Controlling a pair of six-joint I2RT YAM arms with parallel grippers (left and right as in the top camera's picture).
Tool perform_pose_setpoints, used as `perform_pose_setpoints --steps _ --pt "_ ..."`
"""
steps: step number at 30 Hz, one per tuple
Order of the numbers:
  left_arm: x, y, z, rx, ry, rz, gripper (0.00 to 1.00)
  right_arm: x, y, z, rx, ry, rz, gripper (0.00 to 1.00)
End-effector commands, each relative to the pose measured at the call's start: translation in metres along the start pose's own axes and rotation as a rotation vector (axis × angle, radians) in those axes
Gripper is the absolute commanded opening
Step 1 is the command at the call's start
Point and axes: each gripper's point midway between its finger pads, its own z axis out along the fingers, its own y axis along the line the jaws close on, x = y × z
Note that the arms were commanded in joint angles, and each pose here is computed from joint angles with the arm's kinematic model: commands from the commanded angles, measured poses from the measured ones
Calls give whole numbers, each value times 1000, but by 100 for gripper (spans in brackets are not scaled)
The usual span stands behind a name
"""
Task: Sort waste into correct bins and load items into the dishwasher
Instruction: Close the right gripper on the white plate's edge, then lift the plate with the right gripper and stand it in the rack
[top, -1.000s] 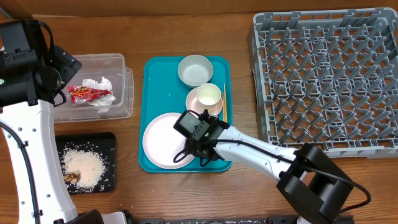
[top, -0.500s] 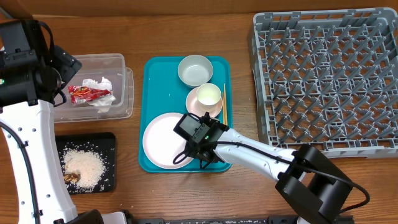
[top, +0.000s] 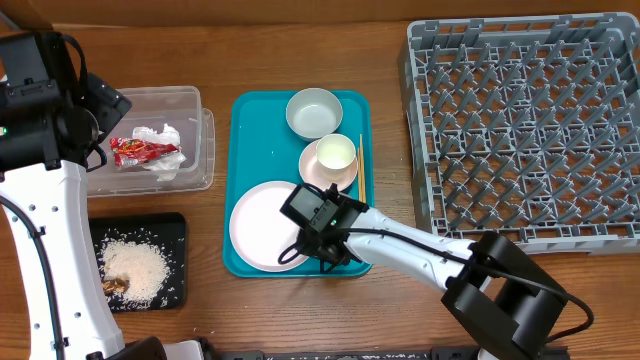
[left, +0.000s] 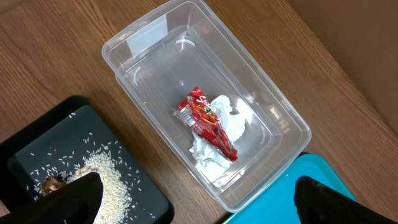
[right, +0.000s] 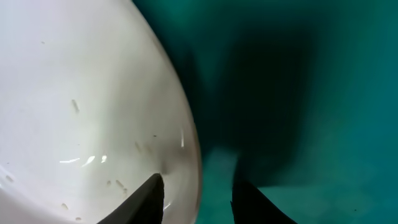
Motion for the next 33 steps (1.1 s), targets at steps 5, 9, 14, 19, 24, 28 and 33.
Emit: perform_pose_setpoints --steps 5,9,14,19,24,28,33 --pt "-1 -3 -1 12 -1 8 100 2 -5 3 12 -8 14 31" --pt "-1 -3 -1 12 -1 8 100 2 -3 3 8 -5 14 6" --pt "-1 -3 -1 12 -1 8 100 2 -2 0 10 3 15 4" --pt "-1 -3 -1 12 -1 8 100 0 4 -15 13 4 -16 4" --pt "-1 -3 -1 12 -1 8 100 -4 16 -41 -26 -16 -85 4" --pt "-1 -3 -1 12 -1 8 100 -7 29 -68 -95 -46 -165 4" --pt "-1 -3 -1 12 -1 8 100 -12 37 -101 -176 -92 -206 4"
